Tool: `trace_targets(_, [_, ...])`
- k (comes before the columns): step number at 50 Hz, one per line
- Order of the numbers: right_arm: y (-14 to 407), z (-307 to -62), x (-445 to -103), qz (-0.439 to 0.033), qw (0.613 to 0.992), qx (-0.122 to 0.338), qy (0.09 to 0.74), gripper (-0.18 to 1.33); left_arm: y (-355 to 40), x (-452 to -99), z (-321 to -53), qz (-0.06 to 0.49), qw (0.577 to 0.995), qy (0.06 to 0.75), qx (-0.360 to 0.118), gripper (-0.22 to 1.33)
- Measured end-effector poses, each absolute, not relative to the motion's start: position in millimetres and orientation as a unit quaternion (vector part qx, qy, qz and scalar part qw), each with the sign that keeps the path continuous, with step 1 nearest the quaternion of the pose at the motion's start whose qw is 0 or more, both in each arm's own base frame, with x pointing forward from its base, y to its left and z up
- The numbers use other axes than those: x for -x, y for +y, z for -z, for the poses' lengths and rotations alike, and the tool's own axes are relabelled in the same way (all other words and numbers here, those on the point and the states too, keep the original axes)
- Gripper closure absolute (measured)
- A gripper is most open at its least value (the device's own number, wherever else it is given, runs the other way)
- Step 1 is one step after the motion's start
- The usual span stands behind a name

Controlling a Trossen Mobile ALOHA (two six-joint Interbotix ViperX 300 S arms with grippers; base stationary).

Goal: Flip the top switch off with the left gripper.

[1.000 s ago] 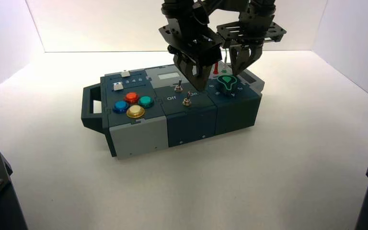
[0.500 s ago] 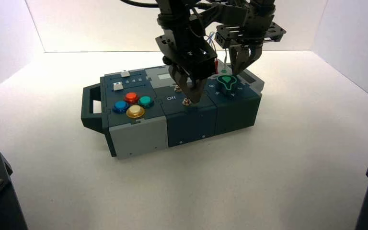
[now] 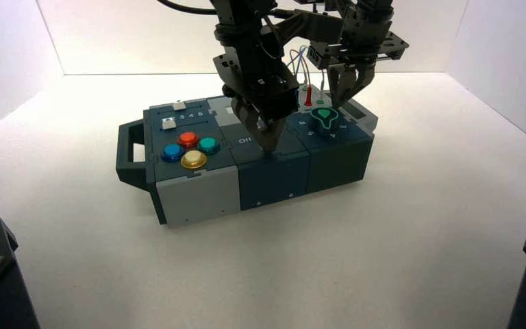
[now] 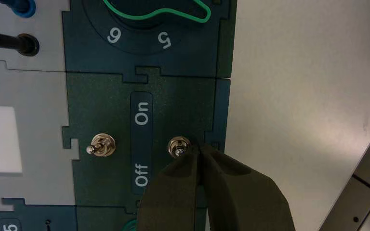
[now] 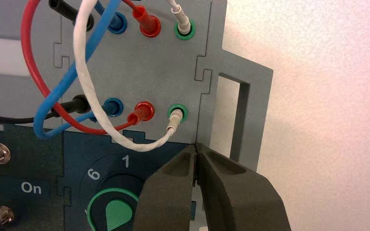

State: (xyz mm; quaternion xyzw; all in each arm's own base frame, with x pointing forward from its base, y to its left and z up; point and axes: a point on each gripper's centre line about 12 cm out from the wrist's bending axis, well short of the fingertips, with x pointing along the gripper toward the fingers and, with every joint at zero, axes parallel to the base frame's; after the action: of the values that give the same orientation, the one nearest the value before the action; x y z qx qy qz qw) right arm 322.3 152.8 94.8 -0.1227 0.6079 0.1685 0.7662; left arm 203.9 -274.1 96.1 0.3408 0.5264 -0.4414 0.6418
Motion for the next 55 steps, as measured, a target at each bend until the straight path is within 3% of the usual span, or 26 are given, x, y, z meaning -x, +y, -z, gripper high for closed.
trace_targets(18, [153,-94,-322,-0.168,0.766,0.123,0.608,1.29,-308,-216,-109,0.461,0.646,0.499,-0.347,1.28])
trace_targets(44, [153,-95,-322,-0.168,0.765,0.124,0.609,1.29,-287,-205,-92,0.452,0.624,0.526,-0.359,1.28])
trace_targets(55, [153,-94,-322,-0.169,0.764,0.124,0.610,1.29,-272,-206,-98,0.445,0.632,0.528,-0.352,1.28])
